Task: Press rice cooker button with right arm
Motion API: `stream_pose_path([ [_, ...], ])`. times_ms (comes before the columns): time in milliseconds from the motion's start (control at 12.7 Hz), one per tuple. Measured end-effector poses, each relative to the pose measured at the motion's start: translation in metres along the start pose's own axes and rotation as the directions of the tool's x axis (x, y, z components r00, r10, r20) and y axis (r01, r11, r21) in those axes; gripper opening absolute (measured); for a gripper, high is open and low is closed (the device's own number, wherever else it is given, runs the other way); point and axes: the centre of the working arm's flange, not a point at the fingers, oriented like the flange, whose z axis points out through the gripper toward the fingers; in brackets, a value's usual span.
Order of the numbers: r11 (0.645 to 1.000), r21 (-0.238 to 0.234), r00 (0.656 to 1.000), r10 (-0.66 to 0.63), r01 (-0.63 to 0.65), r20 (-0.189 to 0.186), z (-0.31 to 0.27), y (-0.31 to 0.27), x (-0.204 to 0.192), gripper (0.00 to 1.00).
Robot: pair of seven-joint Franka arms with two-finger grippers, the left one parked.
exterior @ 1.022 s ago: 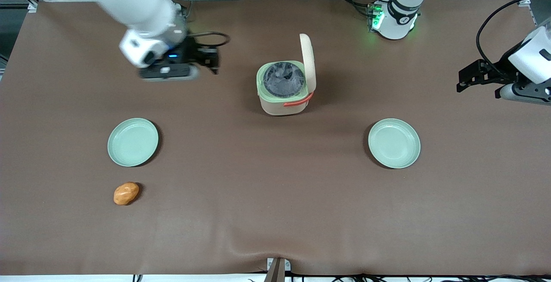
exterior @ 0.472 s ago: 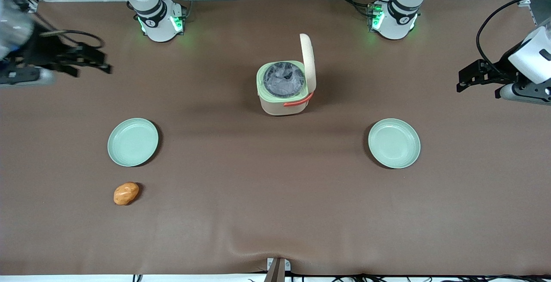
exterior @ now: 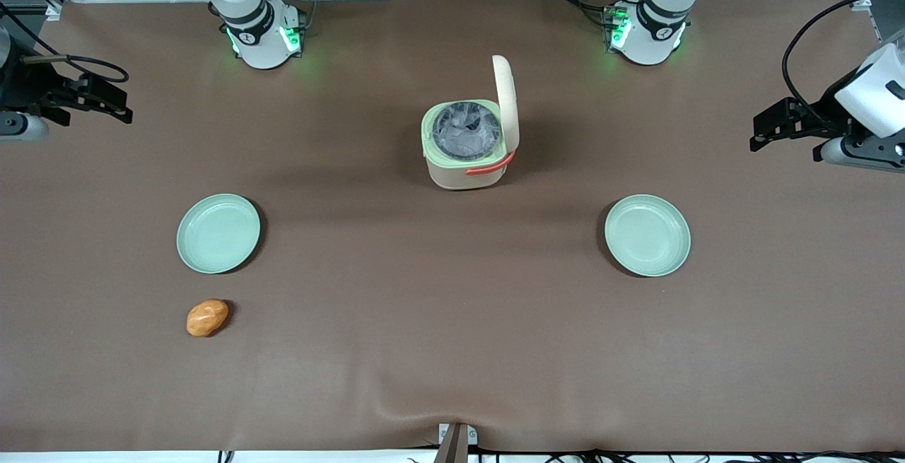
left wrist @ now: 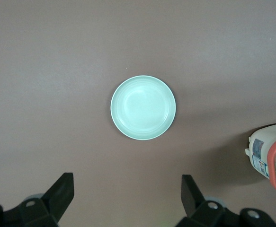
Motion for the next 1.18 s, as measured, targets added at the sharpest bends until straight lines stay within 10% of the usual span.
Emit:
stream_pose_path([
  [1180, 0.999, 0.017, 0.997, -0.047, 0.048, -0.064, -0.019, -0.003, -0.009, 1.0],
])
